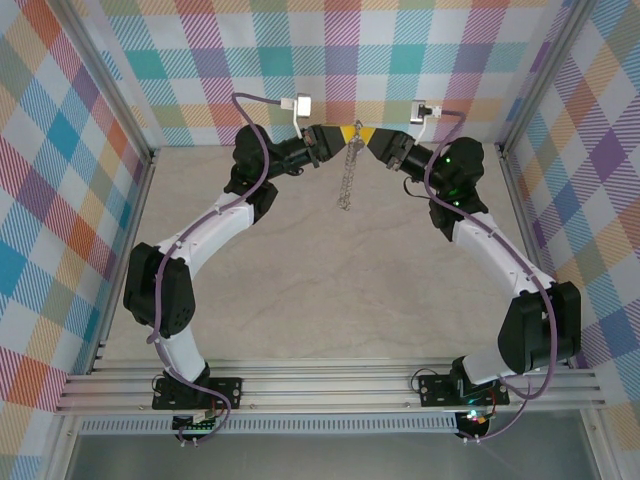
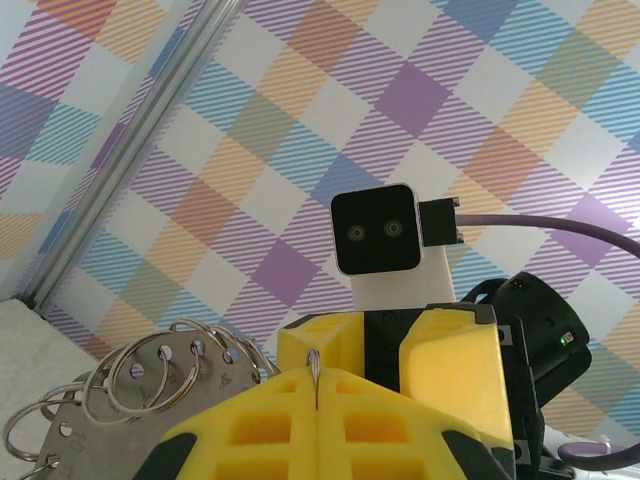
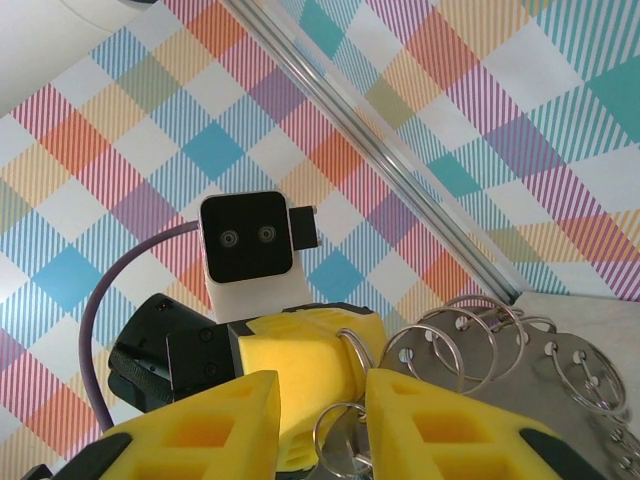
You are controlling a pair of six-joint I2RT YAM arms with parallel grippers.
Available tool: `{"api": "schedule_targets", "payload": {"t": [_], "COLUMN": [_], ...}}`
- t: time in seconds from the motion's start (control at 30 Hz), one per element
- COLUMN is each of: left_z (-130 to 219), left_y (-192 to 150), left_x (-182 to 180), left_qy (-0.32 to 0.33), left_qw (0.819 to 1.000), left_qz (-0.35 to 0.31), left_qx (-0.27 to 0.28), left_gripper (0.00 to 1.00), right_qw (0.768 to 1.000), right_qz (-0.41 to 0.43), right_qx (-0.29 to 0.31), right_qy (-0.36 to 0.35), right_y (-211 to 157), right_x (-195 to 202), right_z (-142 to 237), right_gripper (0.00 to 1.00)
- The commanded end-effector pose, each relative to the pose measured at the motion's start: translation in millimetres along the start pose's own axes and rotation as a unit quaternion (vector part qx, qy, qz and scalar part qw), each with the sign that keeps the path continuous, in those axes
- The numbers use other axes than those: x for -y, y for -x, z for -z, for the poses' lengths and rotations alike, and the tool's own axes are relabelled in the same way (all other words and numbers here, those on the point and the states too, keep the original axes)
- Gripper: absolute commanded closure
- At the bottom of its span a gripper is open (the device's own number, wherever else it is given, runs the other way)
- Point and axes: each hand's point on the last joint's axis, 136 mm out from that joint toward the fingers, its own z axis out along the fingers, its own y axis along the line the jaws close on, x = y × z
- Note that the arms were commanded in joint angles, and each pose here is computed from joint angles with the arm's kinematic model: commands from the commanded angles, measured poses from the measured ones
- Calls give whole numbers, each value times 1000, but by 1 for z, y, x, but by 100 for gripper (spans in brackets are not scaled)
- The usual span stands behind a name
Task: Put the keys on the keyring
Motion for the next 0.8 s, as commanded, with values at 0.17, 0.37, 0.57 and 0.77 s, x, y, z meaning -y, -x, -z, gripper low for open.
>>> {"api": "schedule_targets", "payload": {"t": [0.17,0.37,0.57,0.77], "left_z": [2,2,1,2], "left_y": [21,21,20,19], "left_x": [48,47,48,48], "left_qy": [-47,-47,-46,-46], "left_qw": [998,998,998,998], "left_qz": [-44,-46,-48,-49], "left_qx": [20,19,17,15], "left_gripper": [100,100,100,100], "right_qw": [999,999,999,999], "right_qz": [24,23,27,43], "right_qx": [3,-7,-2,20], "right_qy": [28,31,19,-8], "right_y": [8,3,2,14], "right_x": [-16,-16,-11,-9], "right_z": [-8,-11,-8,9], "right_gripper": [78,79,74,68]}}
